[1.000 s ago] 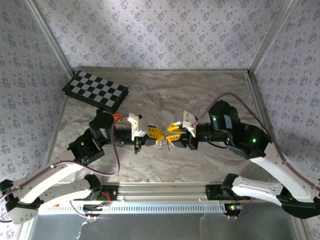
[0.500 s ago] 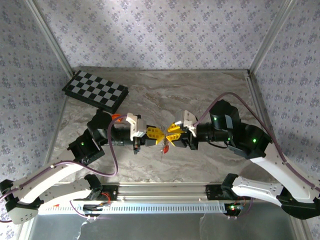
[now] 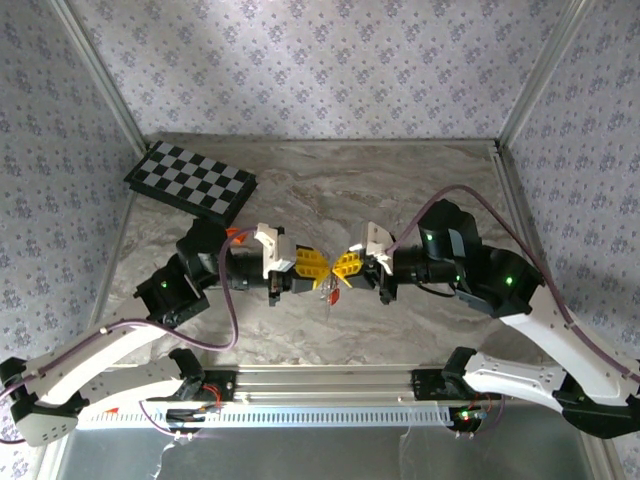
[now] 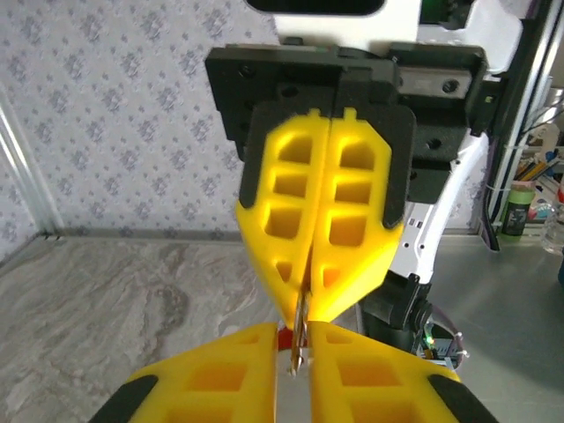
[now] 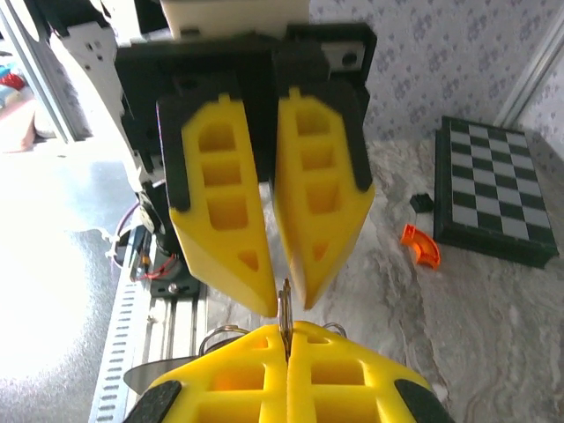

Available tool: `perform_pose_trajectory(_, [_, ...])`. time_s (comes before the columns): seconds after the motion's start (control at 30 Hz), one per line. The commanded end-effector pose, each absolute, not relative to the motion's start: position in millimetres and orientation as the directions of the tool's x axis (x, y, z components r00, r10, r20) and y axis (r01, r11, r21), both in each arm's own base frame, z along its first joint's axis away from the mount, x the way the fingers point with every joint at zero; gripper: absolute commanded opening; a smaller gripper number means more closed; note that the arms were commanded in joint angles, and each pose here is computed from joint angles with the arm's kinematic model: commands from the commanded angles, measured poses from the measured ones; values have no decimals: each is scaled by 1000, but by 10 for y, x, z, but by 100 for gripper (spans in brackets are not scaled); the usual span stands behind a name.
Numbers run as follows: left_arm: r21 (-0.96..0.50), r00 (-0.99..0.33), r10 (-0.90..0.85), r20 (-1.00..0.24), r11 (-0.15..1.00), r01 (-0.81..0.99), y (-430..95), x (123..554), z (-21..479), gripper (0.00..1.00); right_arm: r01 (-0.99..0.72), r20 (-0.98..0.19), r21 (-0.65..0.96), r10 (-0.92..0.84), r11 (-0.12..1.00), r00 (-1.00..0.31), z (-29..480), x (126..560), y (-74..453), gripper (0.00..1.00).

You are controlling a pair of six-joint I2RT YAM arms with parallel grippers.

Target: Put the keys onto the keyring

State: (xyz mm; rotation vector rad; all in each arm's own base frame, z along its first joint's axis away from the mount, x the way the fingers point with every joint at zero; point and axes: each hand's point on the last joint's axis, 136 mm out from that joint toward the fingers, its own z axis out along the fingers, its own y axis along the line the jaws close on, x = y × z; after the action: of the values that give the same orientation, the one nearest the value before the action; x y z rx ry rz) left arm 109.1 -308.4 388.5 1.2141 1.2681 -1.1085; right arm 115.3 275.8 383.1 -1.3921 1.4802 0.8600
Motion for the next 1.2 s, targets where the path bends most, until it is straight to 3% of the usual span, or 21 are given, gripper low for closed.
perform_pose_trajectory(0.0, [86, 74, 103, -992, 111, 990, -3007, 1119, 3999, 17, -980, -903, -141, -425, 137, 71, 3834, 1209, 2689, 0])
perform_pose_trajectory(0.37, [80, 68, 186, -980, 57, 995, -3053, 1079, 3870, 21, -982, -859, -149, -507, 114, 71, 3722, 1251, 2733, 0])
perform_pose_trajectory(0.9, [82, 68, 224, -972, 54, 995, -3175, 1173, 3719, 19, -990, -859, -114, -508, 77, 59, 3739, 1163, 2738, 0])
perform_pose_trajectory(1.07, [88, 77, 211, -974, 44, 995, -3194, 1165, 3751, 0, -990, -851, -111, -522, 83, 52, 3700, 1172, 2723, 0])
perform_pose_trajectory(1.17, [89, 82, 197, -977, 30, 996, -3186, 1131, 3797, 0, -990, -853, -113, -520, 87, 51, 3696, 1173, 2717, 0])
